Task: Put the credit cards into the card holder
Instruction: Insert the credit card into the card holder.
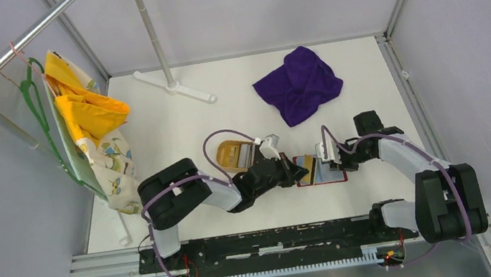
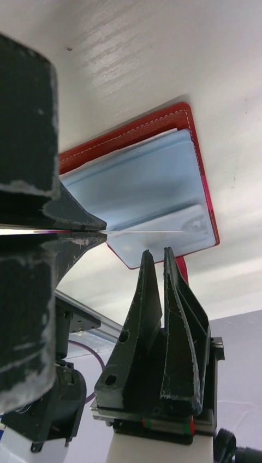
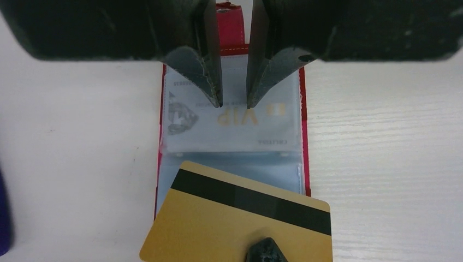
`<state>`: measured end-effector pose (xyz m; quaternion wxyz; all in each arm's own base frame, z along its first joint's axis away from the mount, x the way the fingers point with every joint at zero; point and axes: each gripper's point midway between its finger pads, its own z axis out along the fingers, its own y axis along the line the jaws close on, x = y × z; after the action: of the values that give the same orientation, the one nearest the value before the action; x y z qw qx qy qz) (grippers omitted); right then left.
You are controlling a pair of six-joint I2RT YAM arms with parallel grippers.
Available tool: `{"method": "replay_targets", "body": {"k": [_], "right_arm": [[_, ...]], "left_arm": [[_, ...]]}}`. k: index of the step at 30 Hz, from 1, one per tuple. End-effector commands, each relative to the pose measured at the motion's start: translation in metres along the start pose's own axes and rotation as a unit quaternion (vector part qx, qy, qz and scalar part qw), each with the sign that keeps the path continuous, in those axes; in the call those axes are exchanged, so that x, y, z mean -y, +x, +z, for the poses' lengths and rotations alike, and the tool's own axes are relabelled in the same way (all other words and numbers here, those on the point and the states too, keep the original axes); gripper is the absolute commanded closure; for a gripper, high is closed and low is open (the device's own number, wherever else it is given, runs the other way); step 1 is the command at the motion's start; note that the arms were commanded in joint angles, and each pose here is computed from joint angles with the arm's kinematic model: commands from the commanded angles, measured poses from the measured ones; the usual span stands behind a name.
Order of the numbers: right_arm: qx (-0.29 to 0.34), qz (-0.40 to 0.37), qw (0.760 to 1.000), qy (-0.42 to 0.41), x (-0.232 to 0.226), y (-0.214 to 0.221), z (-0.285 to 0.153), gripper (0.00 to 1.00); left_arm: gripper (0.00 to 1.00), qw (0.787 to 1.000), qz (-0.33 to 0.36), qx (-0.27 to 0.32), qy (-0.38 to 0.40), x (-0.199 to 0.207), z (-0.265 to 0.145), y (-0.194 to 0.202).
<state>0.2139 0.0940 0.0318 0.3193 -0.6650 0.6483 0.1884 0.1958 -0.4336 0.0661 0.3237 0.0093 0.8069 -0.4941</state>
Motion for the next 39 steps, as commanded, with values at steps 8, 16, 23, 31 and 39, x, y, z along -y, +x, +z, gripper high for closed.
{"method": "replay_targets", "body": {"k": [8,16,23,31,39], "right_arm": [[-0.041,0.008,0.999,-0.012,-0.003,0.014,0.004,0.72],[-0.052,0.015,0.998,-0.021,-0.006,0.018,0.006,0.72],[-0.059,0.017,0.998,-0.025,-0.008,0.020,0.007,0.72],[-0.060,0.018,0.998,-0.025,-0.007,0.020,0.007,0.72],[-0.059,0.018,0.998,-0.026,-0.007,0.019,0.007,0.72]], "left_arm": [[0.98,0.999,-0.046,0.022,0.013,0.007,0.021,-0.002],[0.98,0.998,-0.053,0.017,0.013,0.007,0.025,0.001],[0.98,0.997,-0.075,0.001,0.009,0.003,0.031,0.009],[0.98,0.996,-0.086,-0.008,-0.019,0.000,0.027,0.008],[0.98,0.998,-0.062,0.009,0.003,0.029,0.011,-0.016]]}}
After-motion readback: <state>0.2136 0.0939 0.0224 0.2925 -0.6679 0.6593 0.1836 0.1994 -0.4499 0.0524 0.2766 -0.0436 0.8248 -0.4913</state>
